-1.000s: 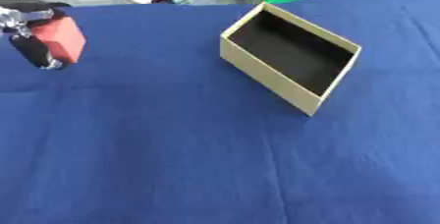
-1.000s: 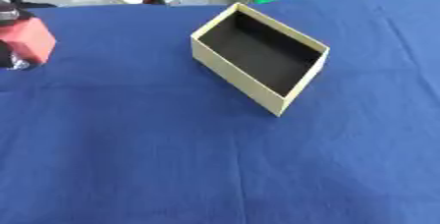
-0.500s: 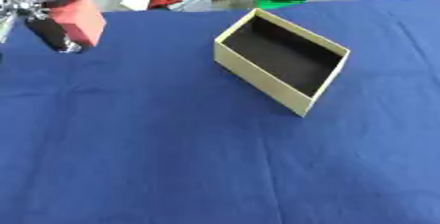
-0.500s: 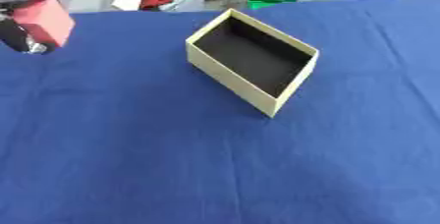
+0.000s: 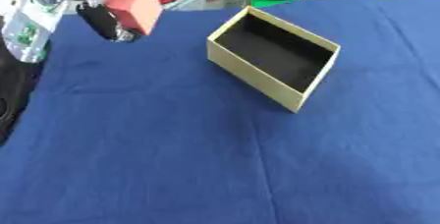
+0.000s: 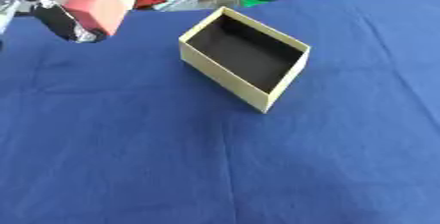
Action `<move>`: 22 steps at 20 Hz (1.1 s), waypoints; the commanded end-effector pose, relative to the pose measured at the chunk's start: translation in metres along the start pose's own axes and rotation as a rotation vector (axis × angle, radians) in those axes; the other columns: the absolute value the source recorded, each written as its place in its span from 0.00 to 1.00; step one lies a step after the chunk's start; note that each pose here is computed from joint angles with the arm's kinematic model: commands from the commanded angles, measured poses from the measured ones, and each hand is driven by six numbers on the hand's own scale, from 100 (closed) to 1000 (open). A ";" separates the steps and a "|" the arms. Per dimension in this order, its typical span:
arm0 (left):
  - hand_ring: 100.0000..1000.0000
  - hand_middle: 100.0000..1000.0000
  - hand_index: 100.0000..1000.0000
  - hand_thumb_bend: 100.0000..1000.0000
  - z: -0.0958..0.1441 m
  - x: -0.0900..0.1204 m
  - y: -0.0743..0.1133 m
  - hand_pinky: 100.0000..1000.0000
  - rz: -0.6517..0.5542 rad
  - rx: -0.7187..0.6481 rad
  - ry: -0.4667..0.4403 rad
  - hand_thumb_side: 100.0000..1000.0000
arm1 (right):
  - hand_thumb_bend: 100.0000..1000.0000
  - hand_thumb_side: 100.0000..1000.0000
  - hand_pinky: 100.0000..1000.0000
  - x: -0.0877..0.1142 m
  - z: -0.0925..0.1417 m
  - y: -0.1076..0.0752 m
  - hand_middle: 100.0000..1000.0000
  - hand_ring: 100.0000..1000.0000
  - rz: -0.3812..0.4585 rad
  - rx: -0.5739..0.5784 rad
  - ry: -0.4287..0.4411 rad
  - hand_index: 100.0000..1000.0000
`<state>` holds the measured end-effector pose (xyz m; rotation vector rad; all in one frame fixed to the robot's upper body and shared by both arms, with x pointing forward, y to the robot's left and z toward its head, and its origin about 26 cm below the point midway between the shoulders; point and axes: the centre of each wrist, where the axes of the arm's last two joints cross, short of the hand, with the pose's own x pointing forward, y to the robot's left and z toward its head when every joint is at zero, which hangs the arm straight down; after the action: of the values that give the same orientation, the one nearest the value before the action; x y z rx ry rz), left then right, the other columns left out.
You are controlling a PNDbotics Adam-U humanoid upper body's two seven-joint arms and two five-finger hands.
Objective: Pick up objects on the table and place them in the box.
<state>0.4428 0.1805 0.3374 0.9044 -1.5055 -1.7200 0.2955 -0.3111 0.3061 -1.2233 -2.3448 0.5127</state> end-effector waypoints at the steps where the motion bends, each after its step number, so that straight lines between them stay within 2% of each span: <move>1: 0.80 0.78 0.85 0.07 0.000 0.019 0.018 0.72 -0.017 0.063 -0.040 0.00 | 0.00 0.98 0.83 0.007 -0.008 -0.007 0.81 0.80 -0.006 -0.014 -0.038 0.84; 9: 0.80 0.78 0.86 0.00 -0.015 0.048 0.023 0.71 0.003 0.150 -0.090 0.00 | 0.00 0.98 0.83 0.015 -0.017 -0.006 0.81 0.79 -0.043 -0.032 -0.077 0.84; 14: 0.79 0.78 0.86 0.00 -0.023 0.060 0.023 0.70 0.021 0.230 -0.101 0.00 | 0.00 0.98 0.83 0.022 -0.022 -0.003 0.81 0.80 -0.072 -0.025 -0.100 0.84; 22: 0.79 0.78 0.87 0.00 -0.034 0.057 0.008 0.69 0.065 0.280 -0.058 0.00 | 0.00 0.98 0.83 0.030 -0.027 0.001 0.80 0.80 -0.110 -0.008 -0.130 0.84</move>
<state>0.4429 0.1126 0.3282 0.9127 -1.7912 -1.5551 0.3002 -0.2833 0.3255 -1.0771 -2.4800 0.5503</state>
